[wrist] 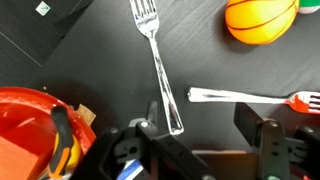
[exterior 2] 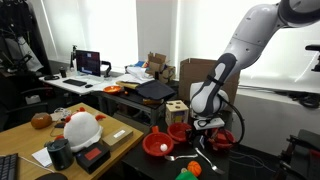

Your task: Remove the fork from the orange plate and put it on the table

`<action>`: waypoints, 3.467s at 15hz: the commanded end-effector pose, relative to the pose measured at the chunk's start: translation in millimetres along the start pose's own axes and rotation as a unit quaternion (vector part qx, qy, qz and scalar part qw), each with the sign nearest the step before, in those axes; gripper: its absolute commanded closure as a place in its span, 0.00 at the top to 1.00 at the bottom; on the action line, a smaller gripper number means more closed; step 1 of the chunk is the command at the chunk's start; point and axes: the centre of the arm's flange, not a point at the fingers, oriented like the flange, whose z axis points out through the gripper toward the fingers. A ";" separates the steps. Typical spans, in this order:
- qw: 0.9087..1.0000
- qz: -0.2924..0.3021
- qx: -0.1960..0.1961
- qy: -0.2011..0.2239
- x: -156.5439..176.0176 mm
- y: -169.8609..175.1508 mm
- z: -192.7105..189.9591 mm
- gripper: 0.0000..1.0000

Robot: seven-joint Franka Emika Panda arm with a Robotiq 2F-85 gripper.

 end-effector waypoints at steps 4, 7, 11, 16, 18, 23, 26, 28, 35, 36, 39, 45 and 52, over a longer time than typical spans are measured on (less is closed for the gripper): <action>0.990 -0.130 0.045 0.025 10.5 -34.3 -56.7 1.00; 0.976 -0.204 0.064 0.028 12.1 -55.8 -89.8 1.00; 0.952 -0.295 0.078 0.000 7.5 -77.5 -120.5 1.00; 0.918 -0.389 0.067 -0.036 -7.7 -105.4 -162.8 1.00; 0.909 -0.412 0.041 -0.043 -17.4 -115.6 -185.7 1.00; 0.902 -0.432 -0.017 0.002 -46.1 -131.3 -257.0 1.00; 0.905 -0.422 -0.028 0.041 -59.6 -132.9 -295.9 1.00; 0.910 -0.409 -0.025 0.058 -65.2 -129.7 -315.0 1.00; 0.925 -0.369 -0.018 0.094 -78.7 -105.1 -359.6 1.00; 0.926 -0.365 -0.017 0.099 -82.1 -100.7 -366.3 1.00; 0.927 -0.357 -0.008 0.114 -98.2 -91.0 -384.6 1.00; 0.928 -0.341 -0.005 0.150 -138.8 -75.3 -405.4 1.00; 0.926 -0.317 0.005 0.207 -149.9 -65.8 -413.5 1.00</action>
